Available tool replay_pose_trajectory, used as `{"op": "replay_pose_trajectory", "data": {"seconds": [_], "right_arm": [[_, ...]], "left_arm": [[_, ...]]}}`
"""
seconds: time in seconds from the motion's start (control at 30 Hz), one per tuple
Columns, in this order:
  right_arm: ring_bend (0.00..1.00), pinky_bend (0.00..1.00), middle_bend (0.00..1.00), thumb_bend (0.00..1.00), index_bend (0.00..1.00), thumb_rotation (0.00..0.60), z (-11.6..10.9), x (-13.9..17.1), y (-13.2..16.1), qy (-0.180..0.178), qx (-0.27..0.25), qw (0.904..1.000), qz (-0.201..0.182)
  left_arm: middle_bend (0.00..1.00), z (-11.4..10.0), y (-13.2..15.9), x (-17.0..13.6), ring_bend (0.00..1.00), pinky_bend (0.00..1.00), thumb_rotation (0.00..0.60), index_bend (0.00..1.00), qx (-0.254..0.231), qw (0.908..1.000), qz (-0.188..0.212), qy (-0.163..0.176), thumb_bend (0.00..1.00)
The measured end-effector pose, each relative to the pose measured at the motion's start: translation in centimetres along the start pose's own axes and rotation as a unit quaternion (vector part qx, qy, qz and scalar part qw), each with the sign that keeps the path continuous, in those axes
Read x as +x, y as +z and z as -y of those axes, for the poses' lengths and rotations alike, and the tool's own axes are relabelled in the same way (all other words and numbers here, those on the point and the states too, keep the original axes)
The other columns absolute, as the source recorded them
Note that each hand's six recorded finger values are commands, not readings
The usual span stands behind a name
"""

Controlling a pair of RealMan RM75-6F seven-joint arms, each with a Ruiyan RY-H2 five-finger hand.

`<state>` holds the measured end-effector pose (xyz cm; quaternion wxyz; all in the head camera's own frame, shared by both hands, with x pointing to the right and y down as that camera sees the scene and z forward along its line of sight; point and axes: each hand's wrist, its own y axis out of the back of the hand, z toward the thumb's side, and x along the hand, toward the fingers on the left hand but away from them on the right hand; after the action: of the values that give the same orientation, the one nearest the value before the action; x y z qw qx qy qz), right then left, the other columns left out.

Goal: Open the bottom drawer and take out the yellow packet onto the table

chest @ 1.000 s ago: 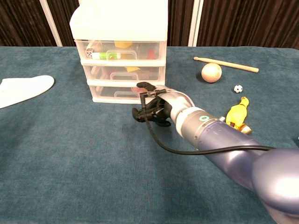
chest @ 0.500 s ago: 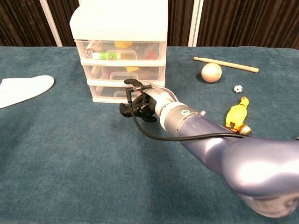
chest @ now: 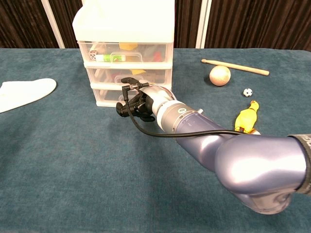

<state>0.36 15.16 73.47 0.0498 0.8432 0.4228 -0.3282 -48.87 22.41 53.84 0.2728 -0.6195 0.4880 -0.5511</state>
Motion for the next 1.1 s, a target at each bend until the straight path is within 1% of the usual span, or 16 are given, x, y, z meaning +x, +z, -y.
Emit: {"op": "replay_pose_trajectory", "data": {"seconds": [0.47, 1.1], "right_arm": [[1.0, 1.0, 0.91, 0.62, 0.0, 0.6, 1.1, -0.6, -0.1, 0.006, 0.01, 0.9999, 0.004], [1.0, 1.0, 0.91, 0.62, 0.0, 0.6, 0.9, -1.4, 0.2, 0.009, 0.019, 0.9998, 0.004]], "left_arm": [[0.0, 0.0, -0.1, 0.0, 0.0, 0.0, 0.6, 0.03, -0.002, 1.0, -0.001, 0.0, 0.51], [0.0, -0.2, -0.2, 0.0, 0.0, 0.0, 0.6, 0.03, -0.004, 1.0, -0.004, 0.002, 0.51]]}}
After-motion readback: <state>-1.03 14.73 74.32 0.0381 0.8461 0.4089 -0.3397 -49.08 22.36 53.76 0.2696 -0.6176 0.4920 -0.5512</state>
